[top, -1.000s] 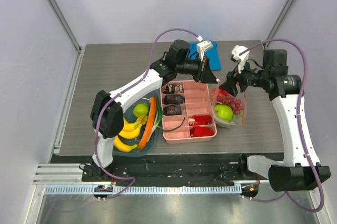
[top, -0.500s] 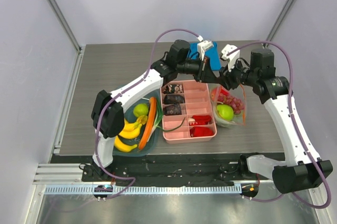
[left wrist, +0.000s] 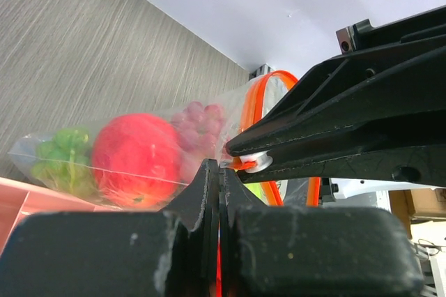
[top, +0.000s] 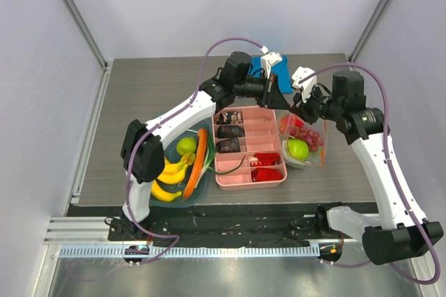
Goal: Place the food in the zip-top bag and seal the zipper
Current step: Adjust the zipper food storage bag at the center of the board.
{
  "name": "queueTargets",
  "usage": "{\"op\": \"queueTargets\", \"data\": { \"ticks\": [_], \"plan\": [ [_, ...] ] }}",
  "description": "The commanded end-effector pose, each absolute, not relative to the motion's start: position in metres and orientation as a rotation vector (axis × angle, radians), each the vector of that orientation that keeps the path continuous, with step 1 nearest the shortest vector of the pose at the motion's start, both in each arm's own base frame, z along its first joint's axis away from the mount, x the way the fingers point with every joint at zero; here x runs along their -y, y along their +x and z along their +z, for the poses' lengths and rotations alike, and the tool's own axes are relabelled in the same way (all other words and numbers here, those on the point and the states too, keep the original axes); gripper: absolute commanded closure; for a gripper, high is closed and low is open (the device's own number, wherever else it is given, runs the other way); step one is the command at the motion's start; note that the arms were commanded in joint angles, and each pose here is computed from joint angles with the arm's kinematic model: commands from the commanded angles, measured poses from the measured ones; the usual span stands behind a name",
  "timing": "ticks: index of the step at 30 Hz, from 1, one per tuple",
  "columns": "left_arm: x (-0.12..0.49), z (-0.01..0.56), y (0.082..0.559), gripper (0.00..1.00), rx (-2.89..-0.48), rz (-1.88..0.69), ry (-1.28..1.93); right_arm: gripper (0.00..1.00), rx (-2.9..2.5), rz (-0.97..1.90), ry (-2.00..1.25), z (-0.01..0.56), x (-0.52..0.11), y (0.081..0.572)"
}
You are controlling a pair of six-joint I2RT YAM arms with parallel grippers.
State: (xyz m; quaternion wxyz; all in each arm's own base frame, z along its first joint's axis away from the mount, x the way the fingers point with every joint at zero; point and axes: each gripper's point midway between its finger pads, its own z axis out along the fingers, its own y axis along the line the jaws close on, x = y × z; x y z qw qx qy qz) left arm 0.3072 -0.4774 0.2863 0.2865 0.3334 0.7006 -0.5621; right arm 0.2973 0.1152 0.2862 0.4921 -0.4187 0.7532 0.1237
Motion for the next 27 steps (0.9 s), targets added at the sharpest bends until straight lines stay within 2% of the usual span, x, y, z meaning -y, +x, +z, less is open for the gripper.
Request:
{"op": "queueTargets", "data": {
  "ticks": [1,7,10,11,13,14,16,18,20,27],
  "plan": [
    [0.466,0.338,0.329,1.00,-1.720,-1.472,0.836,0.99,-1.889,0.294,-1.045,0.274,-0.108,0.275],
    [0.463,0.343,0.328,1.00,-1.699,-1.478,0.834,0.99,-1.921,0.288,-1.047,0.268,-0.104,0.271],
    [0.462,0.347,0.312,1.00,-1.611,-1.520,0.945,0.99,-1.904,0.307,-1.047,0.272,-0.106,0.273],
    [0.461,0.340,0.308,0.87,-1.610,-1.517,0.974,0.99,-1.889,0.314,-1.043,0.278,-0.106,0.274],
    [0.456,0.342,0.297,0.69,-1.487,-1.470,1.092,0.99,-1.859,0.353,-1.059,0.284,-0.112,0.273],
    [0.452,0.331,0.296,0.57,-1.473,-1.439,1.132,0.99,-1.840,0.358,-1.062,0.289,-0.112,0.274],
    [0.444,0.326,0.289,0.44,-1.378,-1.355,1.255,0.99,-1.798,0.381,-1.083,0.295,-0.116,0.274],
    [0.439,0.319,0.283,0.40,-1.261,-1.276,1.390,0.99,-1.764,0.393,-1.091,0.304,-0.120,0.276],
    [0.434,0.314,0.277,0.37,-1.244,-1.260,1.443,0.99,-1.740,0.430,-1.105,0.310,-0.126,0.278],
    [0.445,0.320,0.288,0.36,-1.071,-1.144,1.527,0.99,-1.706,0.482,-1.140,0.319,-0.134,0.277]
  ]
}}
